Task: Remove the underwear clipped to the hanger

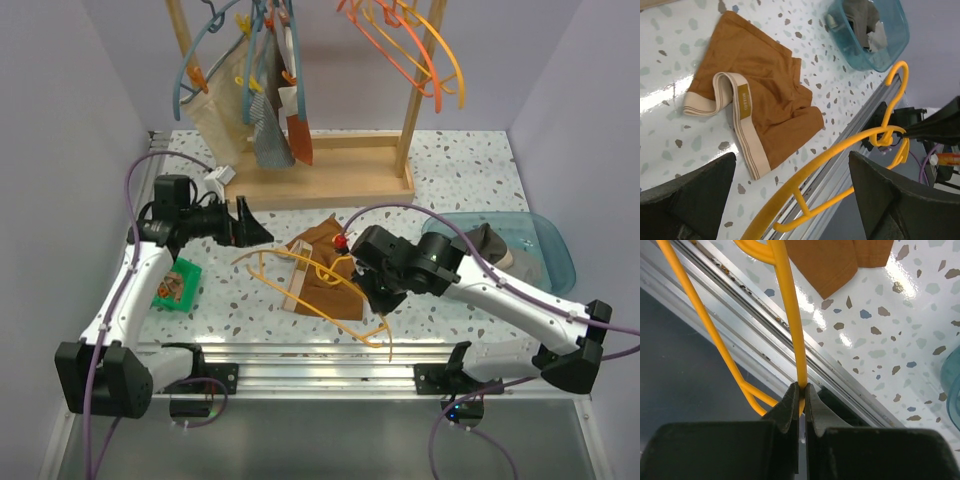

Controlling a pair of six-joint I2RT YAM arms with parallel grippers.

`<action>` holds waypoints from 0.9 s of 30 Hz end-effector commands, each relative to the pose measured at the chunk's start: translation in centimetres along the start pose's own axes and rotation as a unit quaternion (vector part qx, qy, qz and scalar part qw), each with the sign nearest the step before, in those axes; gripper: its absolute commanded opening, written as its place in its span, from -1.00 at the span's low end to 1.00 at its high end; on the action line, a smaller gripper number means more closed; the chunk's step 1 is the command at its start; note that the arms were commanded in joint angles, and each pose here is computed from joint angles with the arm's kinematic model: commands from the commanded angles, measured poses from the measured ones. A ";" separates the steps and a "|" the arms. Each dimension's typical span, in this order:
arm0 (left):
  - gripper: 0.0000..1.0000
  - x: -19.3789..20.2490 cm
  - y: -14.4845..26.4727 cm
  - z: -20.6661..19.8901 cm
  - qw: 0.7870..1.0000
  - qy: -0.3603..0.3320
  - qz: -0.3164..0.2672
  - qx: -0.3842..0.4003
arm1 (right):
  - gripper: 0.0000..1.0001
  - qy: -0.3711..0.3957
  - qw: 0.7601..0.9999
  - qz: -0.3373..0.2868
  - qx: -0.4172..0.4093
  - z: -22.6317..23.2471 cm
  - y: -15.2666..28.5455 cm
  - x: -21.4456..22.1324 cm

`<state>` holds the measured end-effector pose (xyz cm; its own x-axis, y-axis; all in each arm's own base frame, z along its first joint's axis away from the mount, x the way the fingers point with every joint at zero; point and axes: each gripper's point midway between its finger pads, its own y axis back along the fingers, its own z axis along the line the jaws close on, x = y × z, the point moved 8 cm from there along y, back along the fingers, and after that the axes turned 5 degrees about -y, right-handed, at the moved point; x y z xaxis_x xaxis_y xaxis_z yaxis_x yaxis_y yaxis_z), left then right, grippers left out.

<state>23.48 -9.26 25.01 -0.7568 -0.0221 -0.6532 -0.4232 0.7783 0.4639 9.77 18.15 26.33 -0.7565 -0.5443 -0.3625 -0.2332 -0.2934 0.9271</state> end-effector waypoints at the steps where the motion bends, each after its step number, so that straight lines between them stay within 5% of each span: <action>1: 0.95 0.7 1.4 -2.8 0.995 -0.062 -0.028 0.069 | -1.00 0.011 0.998 -0.043 -0.040 0.0 2.4 -0.2; 10: 0.53 2.9 1.9 -5.1 0.979 -0.056 -0.020 0.195 | -1.00 -0.022 0.995 -0.092 -0.044 -2.6 5.1 -0.3; 16: -0.10 2.4 1.9 -5.8 0.968 -0.058 -0.009 0.243 | -1.00 -0.012 0.994 -0.097 -0.047 -2.8 5.2 -0.8; 21: -0.20 2.8 1.7 -6.3 0.964 -0.055 0.004 0.259 | -1.00 -0.010 0.994 -0.109 -0.030 -3.2 5.2 -1.1; 24: -0.64 2.9 1.5 -6.3 0.964 -0.052 0.011 0.262 | -1.00 -0.023 0.992 -0.121 0.005 -3.9 5.3 -1.4; 25: -0.92 3.0 1.4 -6.2 0.965 -0.050 0.012 0.257 | -1.00 -0.030 0.992 -0.124 0.013 -4.0 5.3 -1.4; 27: -1.00 3.0 1.4 -6.2 0.966 -0.049 0.014 0.252 | -1.00 -0.042 0.989 -0.136 0.033 -4.5 5.3 -1.7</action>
<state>17.58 -11.88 27.18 -0.7203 0.0278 -0.6931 -0.1082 0.9825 0.1519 10.99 13.57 29.69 -0.7410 -0.4736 -0.4761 -0.3396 -0.3473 0.8741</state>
